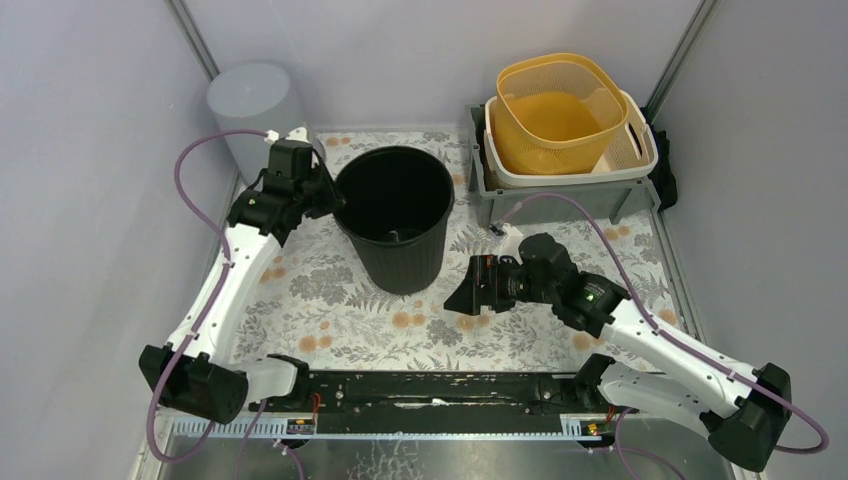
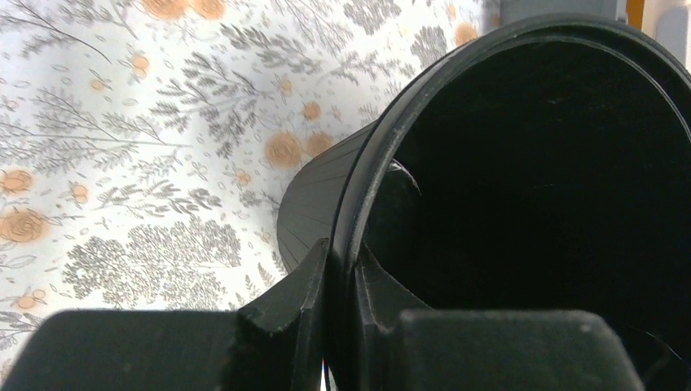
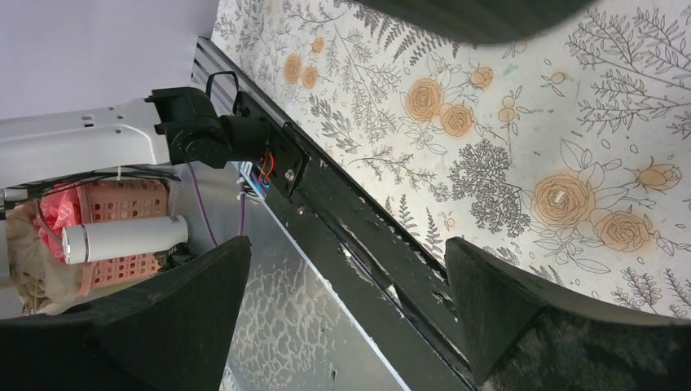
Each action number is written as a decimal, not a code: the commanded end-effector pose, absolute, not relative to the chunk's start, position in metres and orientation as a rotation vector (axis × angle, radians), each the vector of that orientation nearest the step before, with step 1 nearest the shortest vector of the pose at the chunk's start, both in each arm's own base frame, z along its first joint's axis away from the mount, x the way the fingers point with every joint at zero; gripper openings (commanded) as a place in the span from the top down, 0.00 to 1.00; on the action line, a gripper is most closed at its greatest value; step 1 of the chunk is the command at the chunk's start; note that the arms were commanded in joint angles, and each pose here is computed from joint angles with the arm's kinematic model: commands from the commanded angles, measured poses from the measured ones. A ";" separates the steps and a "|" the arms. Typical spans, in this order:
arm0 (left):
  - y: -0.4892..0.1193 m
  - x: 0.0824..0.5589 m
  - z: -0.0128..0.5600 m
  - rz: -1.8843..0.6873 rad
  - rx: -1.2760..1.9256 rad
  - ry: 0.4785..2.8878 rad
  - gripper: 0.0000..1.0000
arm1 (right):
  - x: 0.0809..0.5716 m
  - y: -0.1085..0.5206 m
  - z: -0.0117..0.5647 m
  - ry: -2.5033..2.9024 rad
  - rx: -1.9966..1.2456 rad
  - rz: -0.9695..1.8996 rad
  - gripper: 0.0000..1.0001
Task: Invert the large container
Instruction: Move the container to the center of the board.
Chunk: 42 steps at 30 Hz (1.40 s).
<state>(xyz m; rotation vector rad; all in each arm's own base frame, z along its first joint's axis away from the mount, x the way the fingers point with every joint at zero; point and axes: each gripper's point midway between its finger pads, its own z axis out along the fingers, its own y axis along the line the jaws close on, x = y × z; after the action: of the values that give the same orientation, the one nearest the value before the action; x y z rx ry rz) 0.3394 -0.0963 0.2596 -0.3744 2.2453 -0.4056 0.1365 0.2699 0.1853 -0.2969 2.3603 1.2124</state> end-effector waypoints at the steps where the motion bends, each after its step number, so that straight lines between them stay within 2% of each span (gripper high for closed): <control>1: -0.122 0.325 0.268 -0.481 -0.288 2.215 0.82 | 0.136 0.269 0.217 2.290 -0.370 1.202 0.04; 10: -0.145 0.314 0.252 -0.505 -0.208 2.239 0.80 | 0.132 0.263 0.260 2.228 -0.376 1.227 0.04; 22: -0.176 0.310 0.255 -0.675 -0.123 2.214 0.64 | 0.135 0.263 0.286 2.204 -0.420 1.199 0.03; 27: -0.178 0.310 0.259 -0.682 -0.100 2.203 0.52 | 0.139 0.268 0.289 2.204 -0.440 1.192 0.04; 31: -0.184 0.309 0.270 -0.727 -0.059 2.171 0.37 | 0.142 0.271 0.295 2.197 -0.457 1.189 0.04; 40: -0.188 0.308 0.288 -0.768 -0.014 2.105 0.12 | 0.154 0.286 0.316 2.156 -0.511 1.191 0.04; 42: -0.186 0.307 0.295 -0.765 -0.016 2.082 0.02 | 0.156 0.290 0.322 2.141 -0.527 1.198 0.04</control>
<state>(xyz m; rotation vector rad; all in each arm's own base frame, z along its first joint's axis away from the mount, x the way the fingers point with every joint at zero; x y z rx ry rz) 0.3055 -0.1803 0.2610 -0.0702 2.2089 -0.7131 0.1540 0.2809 0.2906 -0.4536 2.2435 1.1626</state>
